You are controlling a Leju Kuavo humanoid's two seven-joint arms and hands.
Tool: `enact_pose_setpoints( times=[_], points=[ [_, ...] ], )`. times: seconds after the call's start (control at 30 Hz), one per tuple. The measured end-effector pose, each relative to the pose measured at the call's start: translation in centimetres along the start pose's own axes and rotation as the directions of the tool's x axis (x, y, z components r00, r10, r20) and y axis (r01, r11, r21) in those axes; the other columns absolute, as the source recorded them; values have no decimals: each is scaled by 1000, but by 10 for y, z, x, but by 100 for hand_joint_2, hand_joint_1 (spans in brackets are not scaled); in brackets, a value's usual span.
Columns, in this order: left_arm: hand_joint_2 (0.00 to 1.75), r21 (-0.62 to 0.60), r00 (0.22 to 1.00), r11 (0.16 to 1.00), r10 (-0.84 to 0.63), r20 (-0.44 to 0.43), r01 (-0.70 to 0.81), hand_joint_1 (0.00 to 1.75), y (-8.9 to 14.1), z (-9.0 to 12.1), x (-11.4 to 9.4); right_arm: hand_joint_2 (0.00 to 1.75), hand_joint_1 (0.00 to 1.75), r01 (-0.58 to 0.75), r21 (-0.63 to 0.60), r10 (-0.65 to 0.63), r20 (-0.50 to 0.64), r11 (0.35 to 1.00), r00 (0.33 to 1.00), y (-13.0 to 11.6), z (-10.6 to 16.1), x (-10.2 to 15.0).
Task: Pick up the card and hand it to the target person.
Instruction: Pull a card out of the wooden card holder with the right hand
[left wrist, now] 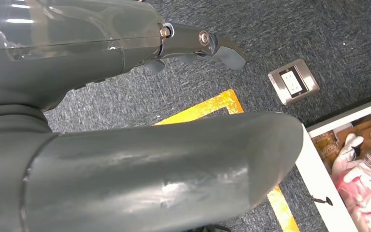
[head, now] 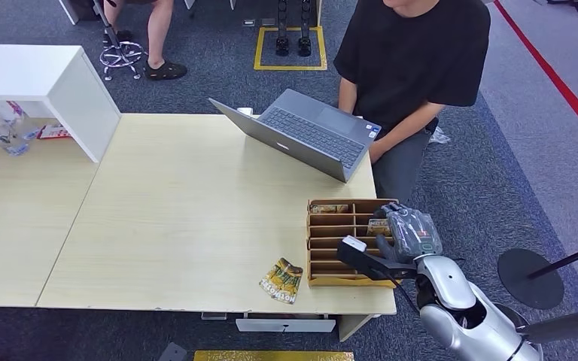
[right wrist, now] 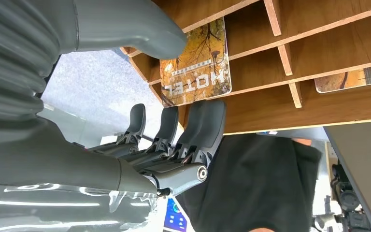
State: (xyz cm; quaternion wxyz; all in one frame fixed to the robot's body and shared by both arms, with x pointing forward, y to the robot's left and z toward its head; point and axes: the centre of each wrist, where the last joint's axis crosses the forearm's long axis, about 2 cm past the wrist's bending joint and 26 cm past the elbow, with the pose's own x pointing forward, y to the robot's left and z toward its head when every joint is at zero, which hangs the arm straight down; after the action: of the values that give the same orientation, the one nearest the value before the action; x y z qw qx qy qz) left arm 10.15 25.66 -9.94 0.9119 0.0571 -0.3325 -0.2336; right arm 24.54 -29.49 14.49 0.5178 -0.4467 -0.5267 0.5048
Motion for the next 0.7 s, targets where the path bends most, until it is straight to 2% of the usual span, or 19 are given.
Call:
enact_pose_setpoints(
  times=[0.33, 0.7],
  points=[
    [0, -1, 1000, 1000, -3, 1, 3, 0, 0, 0, 0, 175, 120, -31, 5, 31, -4, 1000, 1000, 5, 1, 0],
    [0, -1, 1000, 1000, -5, 3, 5, 0, 0, 0, 1, 175, 120, -49, 12, 49, -3, 999, 999, 6, -1, 0]
  ],
)
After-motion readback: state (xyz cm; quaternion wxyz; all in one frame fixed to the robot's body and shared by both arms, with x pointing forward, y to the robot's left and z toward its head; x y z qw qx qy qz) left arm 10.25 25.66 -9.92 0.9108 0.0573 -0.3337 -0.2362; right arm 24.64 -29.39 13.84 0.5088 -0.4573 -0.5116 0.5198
